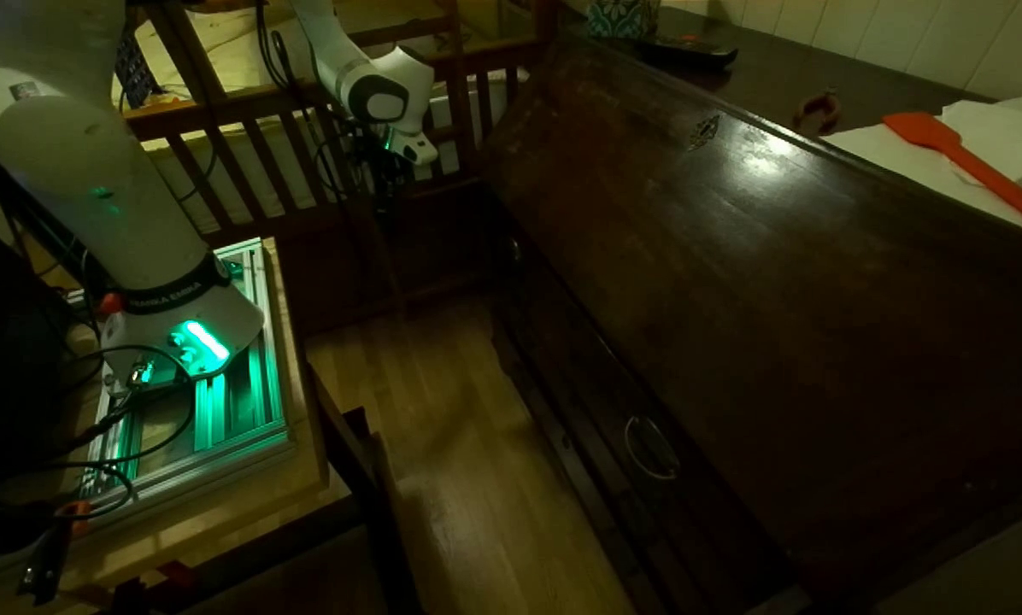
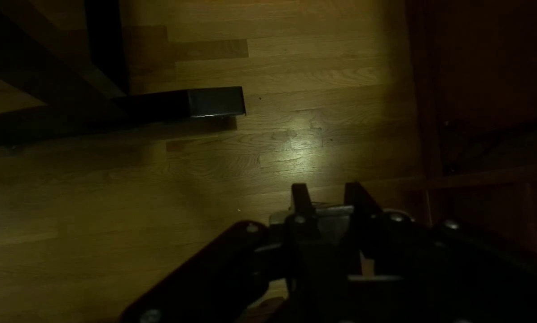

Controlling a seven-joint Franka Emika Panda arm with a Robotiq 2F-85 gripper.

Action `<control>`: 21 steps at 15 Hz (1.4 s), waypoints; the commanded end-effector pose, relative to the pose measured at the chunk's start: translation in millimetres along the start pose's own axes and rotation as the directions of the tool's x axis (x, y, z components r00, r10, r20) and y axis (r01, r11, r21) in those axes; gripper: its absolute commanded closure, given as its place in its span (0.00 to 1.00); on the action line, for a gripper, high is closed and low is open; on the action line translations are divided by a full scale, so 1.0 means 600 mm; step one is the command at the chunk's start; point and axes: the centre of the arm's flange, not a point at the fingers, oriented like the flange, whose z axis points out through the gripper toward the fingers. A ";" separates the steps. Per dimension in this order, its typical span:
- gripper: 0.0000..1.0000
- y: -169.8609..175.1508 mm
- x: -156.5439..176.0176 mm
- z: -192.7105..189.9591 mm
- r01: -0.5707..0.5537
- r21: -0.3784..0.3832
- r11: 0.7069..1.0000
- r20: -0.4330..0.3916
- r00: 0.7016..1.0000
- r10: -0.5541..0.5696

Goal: Open the smallest drawer on the far left side of the desk

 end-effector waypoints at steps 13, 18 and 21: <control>0.04 -0.072 -0.069 -0.076 -0.028 0.051 0.998 -0.034 0.999 0.029; 0.00 -0.116 -0.093 -0.173 -0.062 0.033 0.998 -0.151 0.986 0.066; 0.00 -0.121 -0.092 -0.216 -0.089 0.022 0.996 -0.210 0.973 0.092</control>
